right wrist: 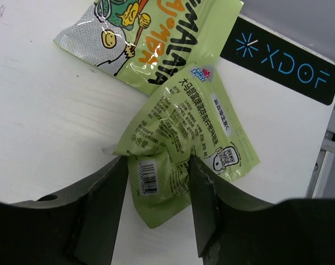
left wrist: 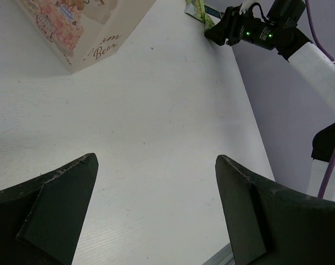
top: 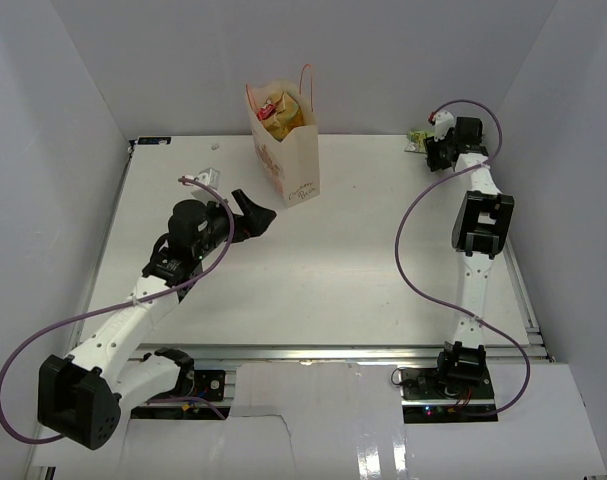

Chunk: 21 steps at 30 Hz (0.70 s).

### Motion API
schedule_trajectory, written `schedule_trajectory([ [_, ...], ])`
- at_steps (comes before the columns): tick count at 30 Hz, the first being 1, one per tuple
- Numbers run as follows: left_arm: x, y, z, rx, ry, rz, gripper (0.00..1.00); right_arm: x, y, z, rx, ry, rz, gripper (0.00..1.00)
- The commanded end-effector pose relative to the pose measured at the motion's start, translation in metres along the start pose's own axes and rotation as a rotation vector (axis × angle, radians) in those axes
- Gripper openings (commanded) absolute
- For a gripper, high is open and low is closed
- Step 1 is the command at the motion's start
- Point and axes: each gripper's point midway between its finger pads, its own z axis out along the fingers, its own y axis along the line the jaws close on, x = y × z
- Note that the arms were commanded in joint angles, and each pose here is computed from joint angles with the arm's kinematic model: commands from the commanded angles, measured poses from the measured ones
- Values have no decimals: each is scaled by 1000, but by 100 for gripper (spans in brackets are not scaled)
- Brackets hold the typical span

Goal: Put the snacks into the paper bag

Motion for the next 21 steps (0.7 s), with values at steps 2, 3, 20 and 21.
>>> schedule_trajectory([
  [2, -19, -21, 0, 74, -42, -5, 98, 24, 6, 1, -63, 33, 40, 45],
  [3, -19, -23, 0, 83, -41, -8, 98, 19, 6, -4, -70, 26, 34, 42],
  [20, -5, -28, -11, 162, -44, -5, 98, -36, 127, -183, -594, -208, -14, 8],
  [21, -5, -28, -12, 165, -45, -3, 98, -40, 139, -197, -639, -225, -9, 8],
])
